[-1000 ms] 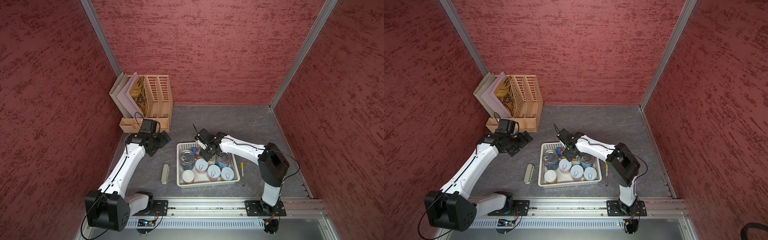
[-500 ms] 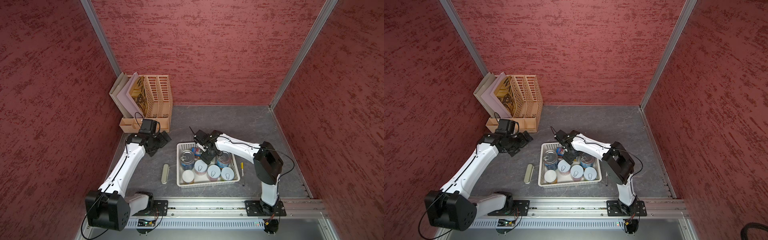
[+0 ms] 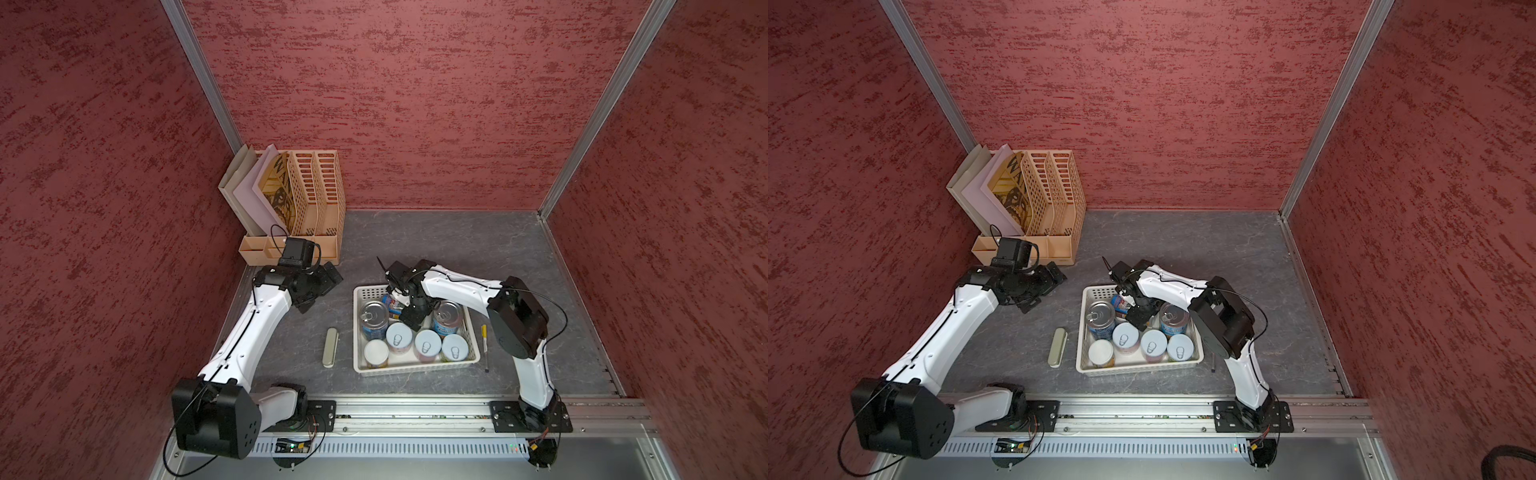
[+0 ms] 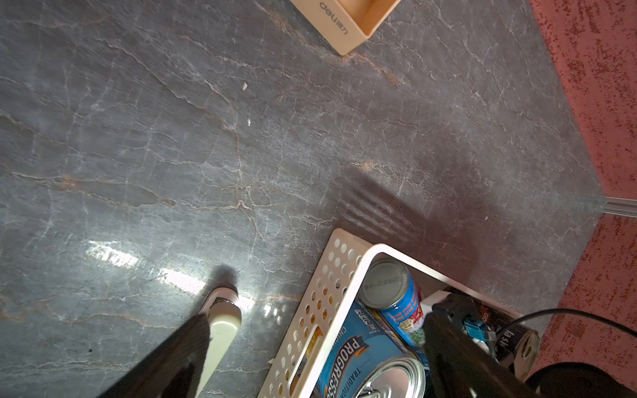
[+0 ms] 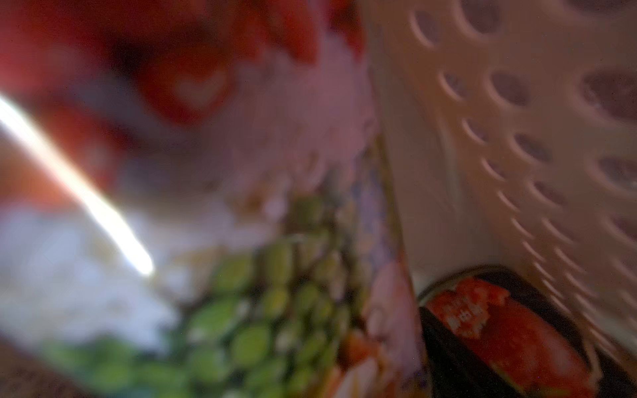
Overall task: Put the canned food in the basket
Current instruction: Adjust the canned food in the basket.
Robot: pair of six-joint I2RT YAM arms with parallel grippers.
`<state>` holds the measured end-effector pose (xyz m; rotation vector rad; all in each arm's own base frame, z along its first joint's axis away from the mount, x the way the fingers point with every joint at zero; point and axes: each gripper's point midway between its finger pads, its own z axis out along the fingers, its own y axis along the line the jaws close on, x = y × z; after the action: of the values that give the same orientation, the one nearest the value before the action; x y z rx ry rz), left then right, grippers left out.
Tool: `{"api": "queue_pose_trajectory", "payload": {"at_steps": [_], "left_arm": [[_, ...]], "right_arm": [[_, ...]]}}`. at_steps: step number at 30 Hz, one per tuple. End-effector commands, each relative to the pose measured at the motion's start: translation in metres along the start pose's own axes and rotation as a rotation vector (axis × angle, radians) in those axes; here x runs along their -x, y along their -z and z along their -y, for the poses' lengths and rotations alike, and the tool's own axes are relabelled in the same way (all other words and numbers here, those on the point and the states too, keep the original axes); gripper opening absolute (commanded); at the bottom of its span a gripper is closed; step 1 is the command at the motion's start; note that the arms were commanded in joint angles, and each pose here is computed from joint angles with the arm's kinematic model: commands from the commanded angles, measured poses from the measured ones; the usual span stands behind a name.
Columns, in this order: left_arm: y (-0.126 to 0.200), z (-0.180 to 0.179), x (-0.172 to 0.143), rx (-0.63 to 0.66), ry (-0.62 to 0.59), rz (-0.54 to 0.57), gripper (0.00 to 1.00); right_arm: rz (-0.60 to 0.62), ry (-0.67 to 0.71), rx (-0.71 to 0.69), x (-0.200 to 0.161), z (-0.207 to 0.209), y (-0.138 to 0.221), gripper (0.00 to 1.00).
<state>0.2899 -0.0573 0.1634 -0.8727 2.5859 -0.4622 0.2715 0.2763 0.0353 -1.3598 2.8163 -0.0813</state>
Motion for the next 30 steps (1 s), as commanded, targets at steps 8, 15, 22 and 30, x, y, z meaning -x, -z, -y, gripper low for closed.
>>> {"api": "queue_pose_trajectory", "payload": {"at_steps": [8, 15, 22, 30], "left_arm": [[-0.003, 0.000, 0.002, -0.007, -0.009, 0.000, 1.00], [-0.005, 0.001, 0.002, -0.007, -0.007, -0.006, 1.00], [-0.006, 0.001, 0.001, -0.008, -0.007, -0.015, 1.00], [-0.007, 0.001, 0.001, -0.010, -0.006, -0.019, 1.00]], "right_arm": [[0.153, 0.022, 0.165, 0.020, -0.022, 0.039, 0.58], [0.259, 0.012, 0.207, 0.032, -0.028, 0.080, 0.47], [0.281, -0.030, 0.175, 0.040, -0.020, 0.093, 0.49], [0.381, -0.100, 0.210, 0.058, -0.023, 0.125, 0.52]]}}
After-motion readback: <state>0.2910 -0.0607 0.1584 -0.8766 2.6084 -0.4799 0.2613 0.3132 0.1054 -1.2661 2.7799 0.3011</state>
